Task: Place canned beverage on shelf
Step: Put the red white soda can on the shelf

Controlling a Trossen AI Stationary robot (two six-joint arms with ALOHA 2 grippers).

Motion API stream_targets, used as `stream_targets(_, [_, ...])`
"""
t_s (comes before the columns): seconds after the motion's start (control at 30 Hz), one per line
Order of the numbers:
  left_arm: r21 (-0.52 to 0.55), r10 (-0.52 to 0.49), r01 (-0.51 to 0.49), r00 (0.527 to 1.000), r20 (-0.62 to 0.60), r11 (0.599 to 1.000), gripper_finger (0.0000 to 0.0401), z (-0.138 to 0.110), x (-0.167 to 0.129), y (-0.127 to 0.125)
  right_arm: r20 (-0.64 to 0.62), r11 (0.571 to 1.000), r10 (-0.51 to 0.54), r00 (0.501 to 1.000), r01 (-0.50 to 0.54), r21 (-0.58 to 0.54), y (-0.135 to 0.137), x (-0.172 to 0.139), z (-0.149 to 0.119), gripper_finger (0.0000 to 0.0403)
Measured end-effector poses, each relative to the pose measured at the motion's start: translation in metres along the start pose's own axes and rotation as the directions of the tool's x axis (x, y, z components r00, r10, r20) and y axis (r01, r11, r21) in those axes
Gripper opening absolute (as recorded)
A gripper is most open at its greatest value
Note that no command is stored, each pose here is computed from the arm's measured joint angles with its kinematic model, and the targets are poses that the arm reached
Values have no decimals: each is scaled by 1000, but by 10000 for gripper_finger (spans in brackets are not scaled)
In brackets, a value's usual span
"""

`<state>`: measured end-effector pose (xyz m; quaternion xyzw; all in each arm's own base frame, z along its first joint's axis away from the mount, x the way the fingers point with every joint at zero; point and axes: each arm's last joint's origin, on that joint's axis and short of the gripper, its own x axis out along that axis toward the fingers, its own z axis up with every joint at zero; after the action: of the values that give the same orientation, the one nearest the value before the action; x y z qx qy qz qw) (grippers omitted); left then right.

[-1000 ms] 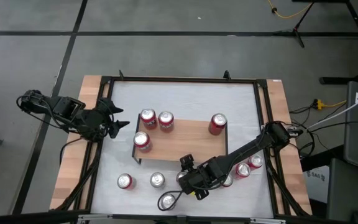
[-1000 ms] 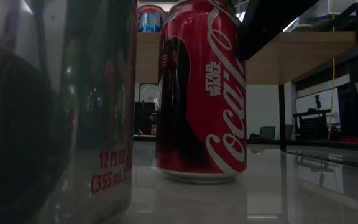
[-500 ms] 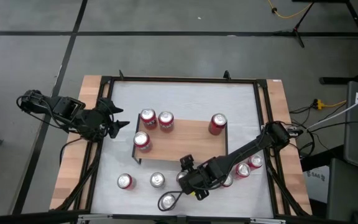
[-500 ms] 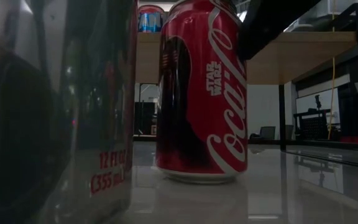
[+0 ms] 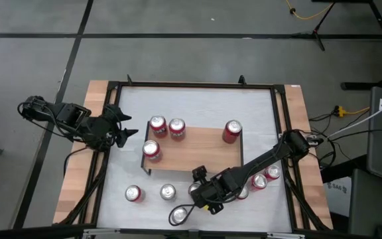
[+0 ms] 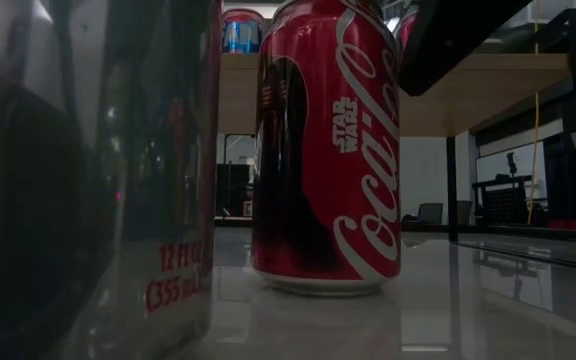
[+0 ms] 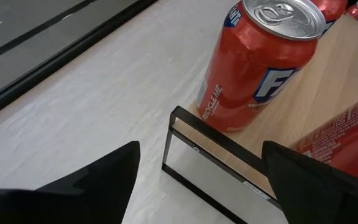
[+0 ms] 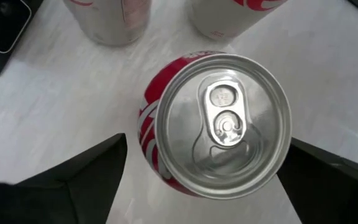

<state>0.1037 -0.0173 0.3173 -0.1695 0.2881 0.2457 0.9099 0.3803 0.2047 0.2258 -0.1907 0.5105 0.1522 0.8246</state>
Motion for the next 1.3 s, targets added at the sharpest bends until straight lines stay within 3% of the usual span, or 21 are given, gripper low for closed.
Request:
stream_targets(0.93, [0, 0, 0, 1000, 0, 1000, 328, 0, 0, 0, 53, 1000, -7, 999, 7, 13, -1, 1, 5, 375])
stream_targets(1.3, [0, 0, 0, 1000, 0, 1000, 328, 0, 0, 0, 59, 1000, -5, 998, 3, 21, -1, 1, 6, 292])
